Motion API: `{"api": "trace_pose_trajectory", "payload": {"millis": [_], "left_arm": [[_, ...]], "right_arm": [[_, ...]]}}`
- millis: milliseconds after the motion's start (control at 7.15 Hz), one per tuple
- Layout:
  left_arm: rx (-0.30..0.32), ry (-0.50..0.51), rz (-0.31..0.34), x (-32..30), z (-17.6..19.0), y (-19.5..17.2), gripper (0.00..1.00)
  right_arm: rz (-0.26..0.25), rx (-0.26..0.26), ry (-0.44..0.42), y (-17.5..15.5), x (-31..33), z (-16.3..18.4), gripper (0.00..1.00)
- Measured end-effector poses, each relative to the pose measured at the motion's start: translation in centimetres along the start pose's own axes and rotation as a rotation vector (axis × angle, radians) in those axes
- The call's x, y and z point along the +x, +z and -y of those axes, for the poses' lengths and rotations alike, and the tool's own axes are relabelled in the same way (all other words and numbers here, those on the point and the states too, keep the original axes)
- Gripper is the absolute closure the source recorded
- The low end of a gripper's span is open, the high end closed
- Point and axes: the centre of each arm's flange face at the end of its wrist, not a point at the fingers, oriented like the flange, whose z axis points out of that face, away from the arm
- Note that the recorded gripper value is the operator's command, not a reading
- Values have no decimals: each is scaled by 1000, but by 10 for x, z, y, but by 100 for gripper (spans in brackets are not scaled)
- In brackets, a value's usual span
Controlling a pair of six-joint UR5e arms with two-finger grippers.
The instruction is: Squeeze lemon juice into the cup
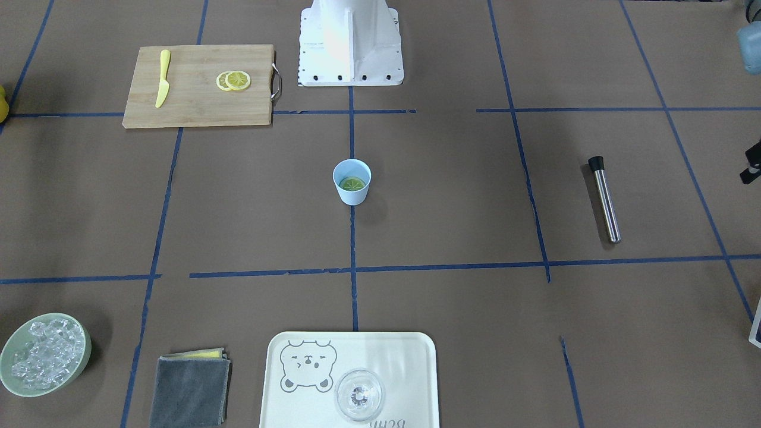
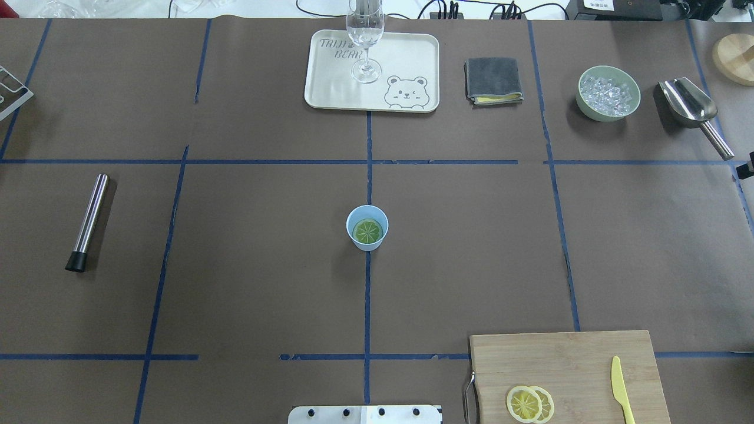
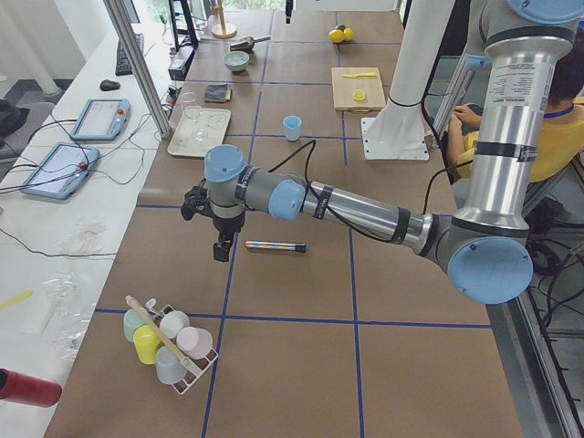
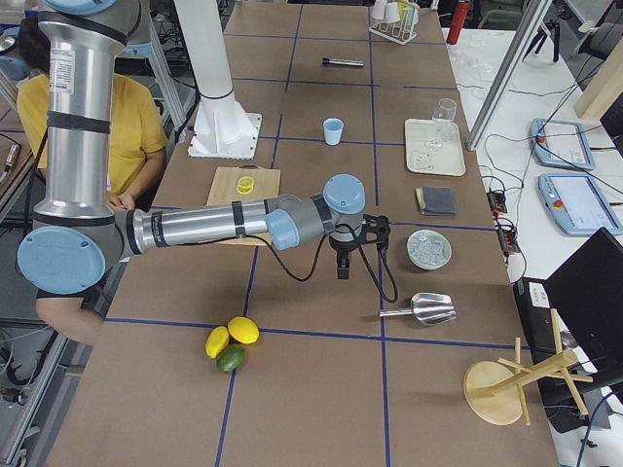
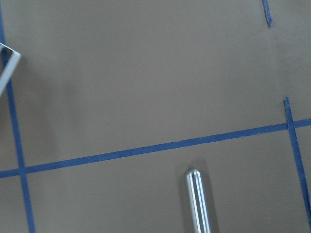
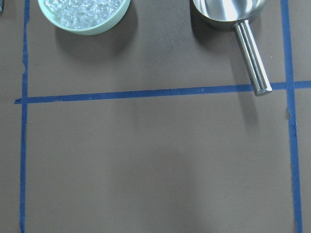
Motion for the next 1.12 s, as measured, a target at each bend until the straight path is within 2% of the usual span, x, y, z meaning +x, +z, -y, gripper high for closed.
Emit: {"api": "trace_pose_trajectory", "payload": {"millis": [140, 419, 699, 1119], "left_arm": [[-13, 0, 3, -19, -13, -6, 0], [1, 23, -10, -17, -26, -20, 0], [11, 34, -5, -15, -30, -24, 0], [-14, -14, 1, -39, -42, -13, 0]], "right_arm": [[-10, -19, -37, -10, -1, 19, 0], [-18, -64, -62, -27, -26, 58, 0], [-2, -60, -99, -46, -46, 66, 0], [-18, -72, -112, -38, -51, 71, 0]]}}
